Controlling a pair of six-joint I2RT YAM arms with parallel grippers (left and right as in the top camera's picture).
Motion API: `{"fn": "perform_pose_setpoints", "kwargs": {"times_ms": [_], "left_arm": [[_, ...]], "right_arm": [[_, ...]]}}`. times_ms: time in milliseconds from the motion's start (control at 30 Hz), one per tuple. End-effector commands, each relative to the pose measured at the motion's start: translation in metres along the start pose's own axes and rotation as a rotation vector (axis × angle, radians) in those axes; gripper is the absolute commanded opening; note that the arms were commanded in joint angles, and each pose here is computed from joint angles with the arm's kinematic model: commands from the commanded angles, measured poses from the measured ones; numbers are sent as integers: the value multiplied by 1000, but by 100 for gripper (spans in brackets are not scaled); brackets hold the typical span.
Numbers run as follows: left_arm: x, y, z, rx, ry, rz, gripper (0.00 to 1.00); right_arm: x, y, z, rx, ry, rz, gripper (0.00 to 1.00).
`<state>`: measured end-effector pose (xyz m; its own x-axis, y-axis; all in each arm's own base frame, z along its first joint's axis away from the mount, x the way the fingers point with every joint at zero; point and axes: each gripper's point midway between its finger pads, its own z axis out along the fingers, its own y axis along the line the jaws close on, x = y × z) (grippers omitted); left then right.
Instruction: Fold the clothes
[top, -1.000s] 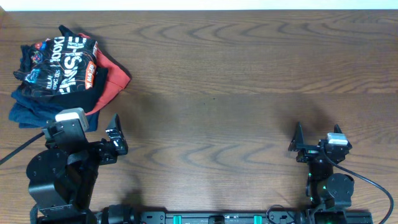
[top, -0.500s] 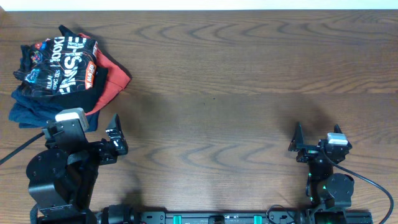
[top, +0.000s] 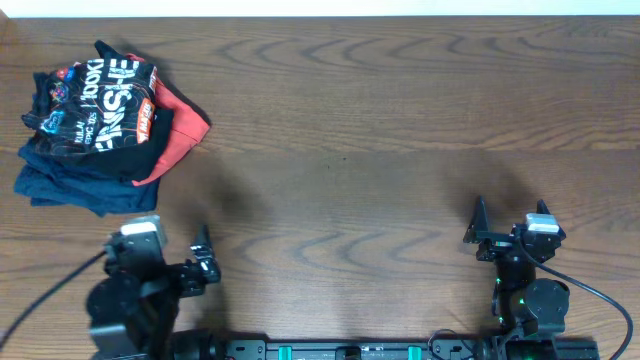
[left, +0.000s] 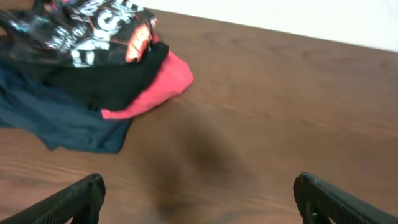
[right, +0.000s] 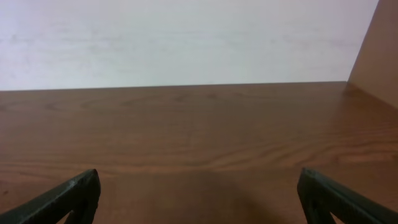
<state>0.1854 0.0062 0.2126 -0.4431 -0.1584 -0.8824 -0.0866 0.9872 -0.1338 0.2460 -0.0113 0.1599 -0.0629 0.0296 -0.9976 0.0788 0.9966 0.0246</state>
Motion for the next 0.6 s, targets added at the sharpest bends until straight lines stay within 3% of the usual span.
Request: {"fn": "perform_pose_setpoints", "kwargs": {"times_ms": [0,367,567], "left_arm": [[22,3,18,5,-43,26,98],[25,7,73,32,-326,43,98],[38,4,85,56,-323,48,98]], "right_arm": [[1,-2,0,8,-2,-21,99],[1,-2,0,8,-2,-21,99],[1,-2,0,8,-2,-21,99]]}}
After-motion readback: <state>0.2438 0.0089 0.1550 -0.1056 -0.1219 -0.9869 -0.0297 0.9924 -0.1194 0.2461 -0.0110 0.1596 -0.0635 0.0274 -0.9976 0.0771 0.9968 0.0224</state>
